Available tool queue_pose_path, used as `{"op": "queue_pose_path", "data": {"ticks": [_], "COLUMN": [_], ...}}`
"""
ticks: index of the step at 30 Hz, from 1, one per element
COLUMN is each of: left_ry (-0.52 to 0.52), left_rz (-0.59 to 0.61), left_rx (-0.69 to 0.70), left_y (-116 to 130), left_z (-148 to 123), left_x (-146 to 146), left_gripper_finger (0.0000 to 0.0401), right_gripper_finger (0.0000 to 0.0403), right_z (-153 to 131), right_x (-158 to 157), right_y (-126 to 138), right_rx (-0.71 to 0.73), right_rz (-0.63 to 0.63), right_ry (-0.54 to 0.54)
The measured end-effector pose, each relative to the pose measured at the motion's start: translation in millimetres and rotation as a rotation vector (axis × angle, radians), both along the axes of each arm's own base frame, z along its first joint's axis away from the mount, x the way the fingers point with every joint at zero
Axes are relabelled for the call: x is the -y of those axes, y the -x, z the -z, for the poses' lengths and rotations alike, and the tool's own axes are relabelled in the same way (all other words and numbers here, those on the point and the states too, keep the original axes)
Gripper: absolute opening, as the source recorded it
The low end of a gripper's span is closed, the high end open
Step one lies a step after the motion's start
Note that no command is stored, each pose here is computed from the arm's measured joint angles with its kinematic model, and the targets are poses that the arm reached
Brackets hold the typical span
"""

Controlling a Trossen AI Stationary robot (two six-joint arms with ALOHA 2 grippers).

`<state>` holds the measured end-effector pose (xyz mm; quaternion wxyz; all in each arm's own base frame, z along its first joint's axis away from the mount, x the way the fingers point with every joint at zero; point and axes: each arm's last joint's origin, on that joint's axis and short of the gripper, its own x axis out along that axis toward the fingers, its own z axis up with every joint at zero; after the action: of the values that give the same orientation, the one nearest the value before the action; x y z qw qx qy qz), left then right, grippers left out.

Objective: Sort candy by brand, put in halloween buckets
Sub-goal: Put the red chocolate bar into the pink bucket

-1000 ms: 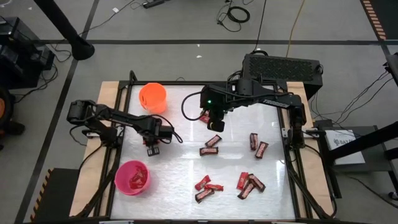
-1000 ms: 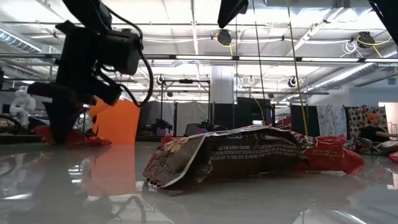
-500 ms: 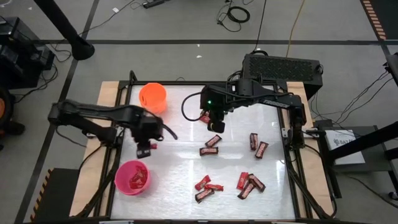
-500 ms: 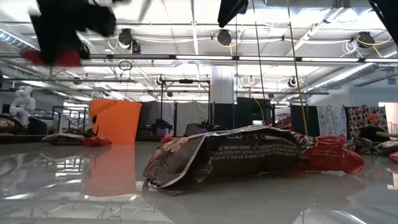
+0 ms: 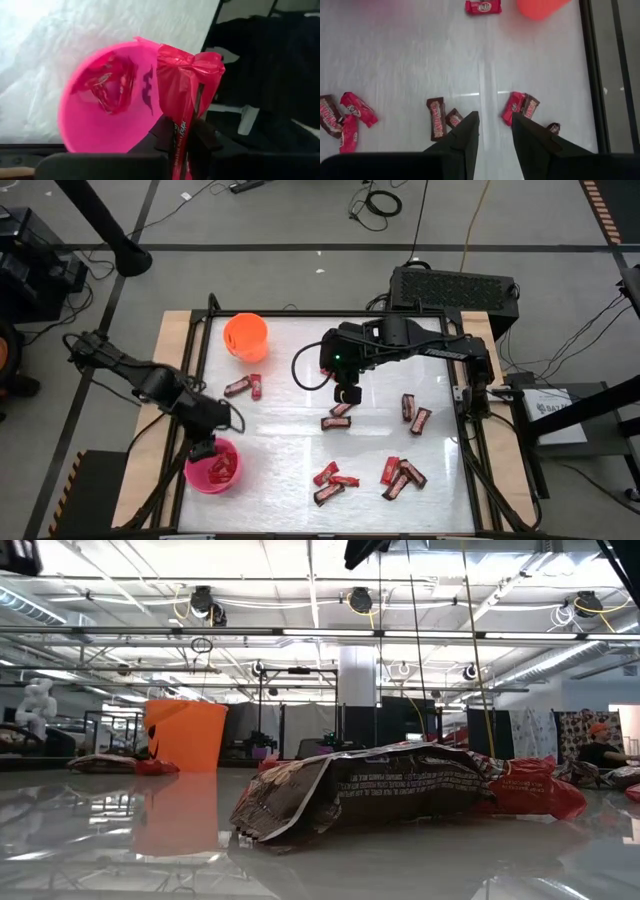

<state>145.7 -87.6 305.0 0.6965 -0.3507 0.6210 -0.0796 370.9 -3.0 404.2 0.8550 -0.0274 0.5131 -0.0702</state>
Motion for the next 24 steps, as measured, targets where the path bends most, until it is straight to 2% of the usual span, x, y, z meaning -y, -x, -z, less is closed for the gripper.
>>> {"op": "queue_pose_path", "data": {"ticks": [7, 11, 18, 24], "left_ry": [-0.079, -0.146, -0.181, -0.219], "left_rz": [0.056, 0.057, 0.07, 0.169], "left_rx": [-0.043, -0.073, -0.115, -0.029], "left_y": [-1, 2, 6, 5], "left_z": [13, 18, 20, 20], "left_x": [19, 20, 19, 19], "left_gripper_finger": [0.0044, 0.0078, 0.0136, 0.0145], "right_gripper_finger": [0.0109, 0.0109, 0.0109, 0.0109], "right_z": [-1, -1, -2, -3], "right_x": [1, 1, 1, 1], "right_y": [-1, -2, -5, -5], "right_rx": [0.014, 0.025, 0.052, 0.058], "right_rz": [-0.003, -0.004, -0.01, 0.002], "right_ry": [0.004, 0.004, 0.008, 0.001]}}
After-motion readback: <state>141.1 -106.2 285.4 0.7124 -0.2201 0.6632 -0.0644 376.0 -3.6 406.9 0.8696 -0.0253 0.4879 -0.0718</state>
